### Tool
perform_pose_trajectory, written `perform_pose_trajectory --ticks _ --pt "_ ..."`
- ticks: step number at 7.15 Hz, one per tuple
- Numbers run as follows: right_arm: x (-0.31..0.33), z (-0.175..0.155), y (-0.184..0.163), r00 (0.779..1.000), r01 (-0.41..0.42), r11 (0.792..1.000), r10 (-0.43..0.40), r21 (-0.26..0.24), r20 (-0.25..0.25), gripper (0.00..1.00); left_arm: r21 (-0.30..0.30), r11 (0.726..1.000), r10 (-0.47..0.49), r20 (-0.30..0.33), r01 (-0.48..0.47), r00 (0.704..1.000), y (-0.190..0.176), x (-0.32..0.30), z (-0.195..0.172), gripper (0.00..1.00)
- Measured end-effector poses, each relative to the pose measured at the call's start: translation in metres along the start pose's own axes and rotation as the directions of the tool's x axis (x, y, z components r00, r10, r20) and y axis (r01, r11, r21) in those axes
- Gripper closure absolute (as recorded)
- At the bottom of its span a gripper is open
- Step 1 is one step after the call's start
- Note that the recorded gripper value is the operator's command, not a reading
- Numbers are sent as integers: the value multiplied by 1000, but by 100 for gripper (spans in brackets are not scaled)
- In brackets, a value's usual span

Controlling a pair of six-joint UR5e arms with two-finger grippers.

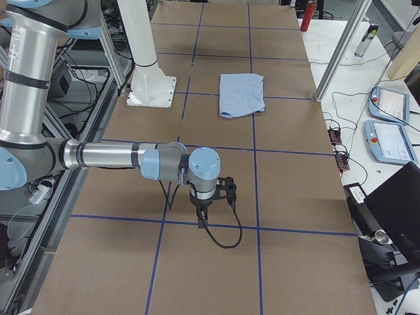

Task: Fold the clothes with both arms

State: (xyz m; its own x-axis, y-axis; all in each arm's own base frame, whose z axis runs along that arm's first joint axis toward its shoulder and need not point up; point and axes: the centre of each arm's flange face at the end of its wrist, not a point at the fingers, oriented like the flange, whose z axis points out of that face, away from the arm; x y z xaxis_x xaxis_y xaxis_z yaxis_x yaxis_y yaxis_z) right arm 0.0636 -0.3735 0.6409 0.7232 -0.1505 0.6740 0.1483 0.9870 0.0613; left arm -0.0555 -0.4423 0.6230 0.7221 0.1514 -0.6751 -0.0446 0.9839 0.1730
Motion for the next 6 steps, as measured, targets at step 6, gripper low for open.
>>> perform_pose_trajectory --ticks 6 --pt "-2 -3 -1 1000 5 1000 -5 7 -1 0 -3 1000 -3 0 3 1000 2 -1 1 0"
